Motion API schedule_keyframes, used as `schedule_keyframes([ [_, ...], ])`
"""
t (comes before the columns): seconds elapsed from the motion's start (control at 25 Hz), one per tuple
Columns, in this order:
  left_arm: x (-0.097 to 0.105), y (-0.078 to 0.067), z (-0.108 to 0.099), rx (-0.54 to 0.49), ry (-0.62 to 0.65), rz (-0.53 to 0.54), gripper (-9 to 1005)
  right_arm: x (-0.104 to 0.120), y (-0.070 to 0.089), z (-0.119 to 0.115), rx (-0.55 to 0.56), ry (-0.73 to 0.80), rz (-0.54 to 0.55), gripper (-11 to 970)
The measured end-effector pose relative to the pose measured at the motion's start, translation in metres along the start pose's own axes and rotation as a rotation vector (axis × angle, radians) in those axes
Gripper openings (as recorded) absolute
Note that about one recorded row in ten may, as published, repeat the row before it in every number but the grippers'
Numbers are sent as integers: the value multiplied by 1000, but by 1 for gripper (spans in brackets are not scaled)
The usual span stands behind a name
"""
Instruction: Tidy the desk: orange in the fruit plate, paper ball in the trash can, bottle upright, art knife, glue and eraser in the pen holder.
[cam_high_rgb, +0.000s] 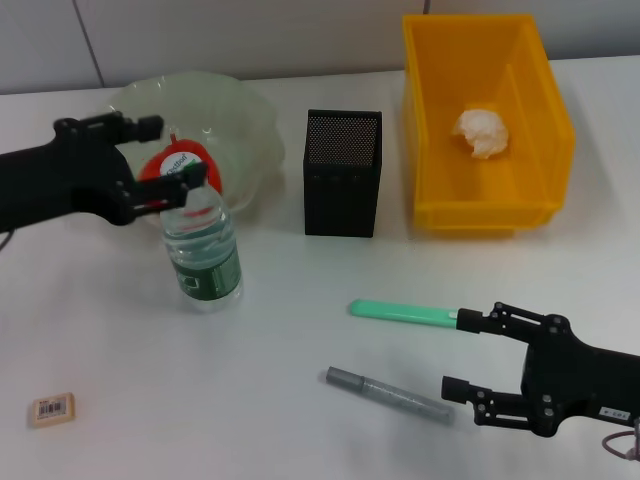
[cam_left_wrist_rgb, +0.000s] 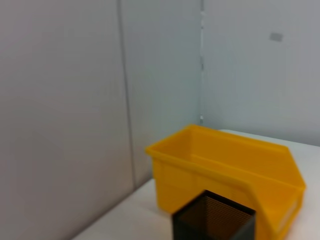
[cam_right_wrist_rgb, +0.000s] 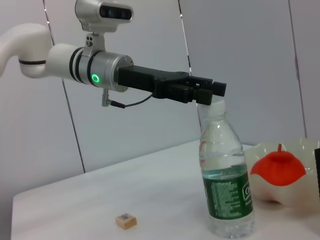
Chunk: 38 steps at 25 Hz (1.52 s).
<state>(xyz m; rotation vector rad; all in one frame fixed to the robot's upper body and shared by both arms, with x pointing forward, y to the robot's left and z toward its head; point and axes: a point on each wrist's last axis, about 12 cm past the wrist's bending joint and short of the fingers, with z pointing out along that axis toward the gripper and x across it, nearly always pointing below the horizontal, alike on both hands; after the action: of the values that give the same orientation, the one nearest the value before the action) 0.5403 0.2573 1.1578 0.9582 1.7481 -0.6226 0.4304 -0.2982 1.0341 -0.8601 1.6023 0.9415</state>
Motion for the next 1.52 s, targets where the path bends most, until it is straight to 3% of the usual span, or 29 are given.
schedule_keyframes([
  [0.04,0,1,-1,-5,-5,7,512,0,0,0,0,-3,0,790],
  [0.16,-2,9,-21,-57,-45,15,790,-3,-2,-3,5,-14,16,790],
  [0.28,2,-3,-34,2,-119,64,789,-13,-9,-12,34,-23,55,789],
  [0.44,27,-25,-39,131,-234,87,789,-41,-22,-32,48,-23,85,789],
  [0.48,34,-29,-39,153,-255,87,789,-64,-28,-42,36,-1,83,789],
  [0.52,34,-29,-39,153,-255,87,788,-64,-28,-42,36,-1,83,789],
  [0.56,57,-41,-38,216,-305,86,788,-77,-31,-45,26,22,84,789],
  [0.64,78,-50,-35,237,-319,71,787,-106,-35,-48,18,109,87,789],
  [0.68,85,-53,-33,239,-324,71,787,-134,-38,-45,31,226,81,789],
  [0.72,85,-53,-33,239,-324,71,786,-134,-38,-45,31,226,81,789],
  [0.76,101,-60,-30,234,-327,67,785,-150,-40,-40,46,289,72,789],
  [0.84,109,-64,-28,230,-327,65,784,-177,-41,-29,84,416,60,789],
  [0.88,114,-67,-26,229,-324,54,784,-203,-42,-13,116,530,46,789],
  [0.96,119,-68,-22,237,-312,30,782,-213,-42,-6,123,572,40,788],
  [1.08,123,-69,-20,246,-293,13,781,-239,-43,30,117,754,61,788],
  [1.12,125,-70,-19,248,-283,7,781,-239,-43,30,117,754,61,788],
  [1.28,130,-73,-18,244,-259,5,780,-237,-35,73,118,968,-7,788],
  [1.52,136,-75,-11,243,-245,-11,779,-233,-29,98,139,1081,-66,788],
])
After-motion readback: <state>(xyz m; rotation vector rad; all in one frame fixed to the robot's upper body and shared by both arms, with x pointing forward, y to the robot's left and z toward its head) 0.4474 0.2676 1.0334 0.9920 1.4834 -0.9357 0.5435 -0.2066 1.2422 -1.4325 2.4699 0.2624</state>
